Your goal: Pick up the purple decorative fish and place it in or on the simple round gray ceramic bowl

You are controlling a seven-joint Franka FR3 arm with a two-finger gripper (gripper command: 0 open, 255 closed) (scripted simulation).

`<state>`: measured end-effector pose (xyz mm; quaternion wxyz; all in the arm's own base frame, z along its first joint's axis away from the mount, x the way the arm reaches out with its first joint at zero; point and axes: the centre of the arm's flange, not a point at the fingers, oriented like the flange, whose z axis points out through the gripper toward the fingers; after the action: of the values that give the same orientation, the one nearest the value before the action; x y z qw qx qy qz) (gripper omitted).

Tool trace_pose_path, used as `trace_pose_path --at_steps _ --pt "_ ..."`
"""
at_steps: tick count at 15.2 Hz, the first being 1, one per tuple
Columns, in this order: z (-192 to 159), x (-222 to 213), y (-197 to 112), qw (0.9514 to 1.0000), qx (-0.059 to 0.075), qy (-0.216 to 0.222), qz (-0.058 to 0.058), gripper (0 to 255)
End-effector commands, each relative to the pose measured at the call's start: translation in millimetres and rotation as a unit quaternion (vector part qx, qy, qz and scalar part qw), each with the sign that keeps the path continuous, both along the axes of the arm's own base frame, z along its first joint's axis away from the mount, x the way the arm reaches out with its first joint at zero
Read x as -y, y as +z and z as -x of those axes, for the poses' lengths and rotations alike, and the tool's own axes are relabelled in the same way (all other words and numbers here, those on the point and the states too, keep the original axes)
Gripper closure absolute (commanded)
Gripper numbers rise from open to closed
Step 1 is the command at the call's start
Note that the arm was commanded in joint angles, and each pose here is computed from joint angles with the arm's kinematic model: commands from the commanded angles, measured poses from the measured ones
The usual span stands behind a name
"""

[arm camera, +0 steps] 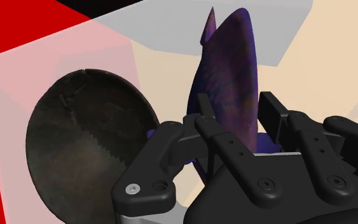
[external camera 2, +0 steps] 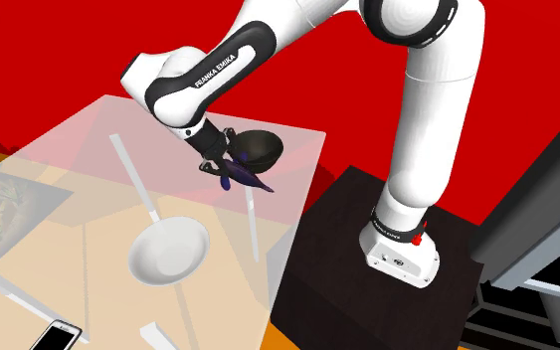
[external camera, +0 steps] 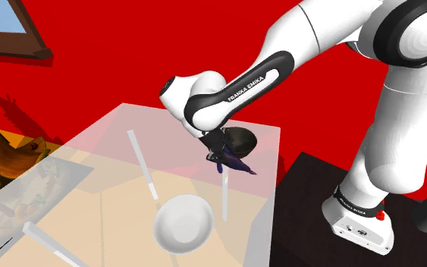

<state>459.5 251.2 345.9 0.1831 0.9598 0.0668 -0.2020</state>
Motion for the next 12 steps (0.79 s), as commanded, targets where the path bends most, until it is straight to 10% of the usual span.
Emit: trace_pose_path --at_steps 1,12 --pt "0.1 0.1 10.4 1.0 0.0 0.0 0.0 255" --pt "0.1 0.1 68.5 1.0 0.0 0.0 0.0 255"
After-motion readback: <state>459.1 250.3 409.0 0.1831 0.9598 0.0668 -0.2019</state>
